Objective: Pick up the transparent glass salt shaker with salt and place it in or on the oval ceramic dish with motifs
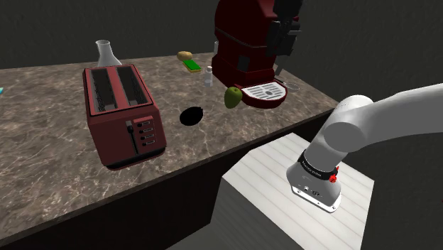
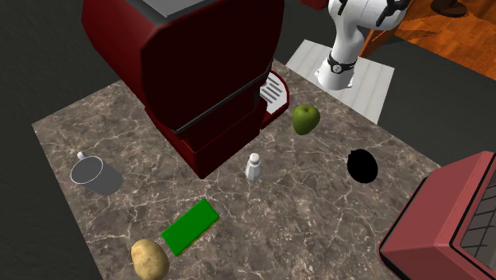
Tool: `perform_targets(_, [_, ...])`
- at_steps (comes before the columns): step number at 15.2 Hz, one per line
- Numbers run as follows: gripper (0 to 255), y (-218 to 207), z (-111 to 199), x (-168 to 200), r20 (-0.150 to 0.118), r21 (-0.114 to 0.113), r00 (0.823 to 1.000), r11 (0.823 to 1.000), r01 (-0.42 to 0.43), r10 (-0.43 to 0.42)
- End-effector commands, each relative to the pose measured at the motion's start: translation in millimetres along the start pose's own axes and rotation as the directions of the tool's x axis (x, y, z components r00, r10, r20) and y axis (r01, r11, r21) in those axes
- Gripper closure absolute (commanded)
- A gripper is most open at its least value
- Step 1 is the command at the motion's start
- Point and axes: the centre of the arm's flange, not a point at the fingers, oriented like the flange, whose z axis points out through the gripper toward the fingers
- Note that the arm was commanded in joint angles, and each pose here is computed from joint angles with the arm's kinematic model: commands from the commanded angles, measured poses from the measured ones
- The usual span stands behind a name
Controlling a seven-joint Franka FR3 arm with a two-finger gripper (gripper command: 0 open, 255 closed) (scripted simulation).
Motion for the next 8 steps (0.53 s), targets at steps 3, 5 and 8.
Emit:
perform_targets(3, [0,7.2,11.7,23.5,0.006,0.002,1.000,1.000,-0.004,0.004])
perform_targets(5, [0,14.5,23.6,47.0,0.012,0.004,1.000,1.000,-0.008,0.008])
perform_targets(8, [0,25.5,41.8,82.0,0.021,0.007,1.000,1.000,-0.013,0.013])
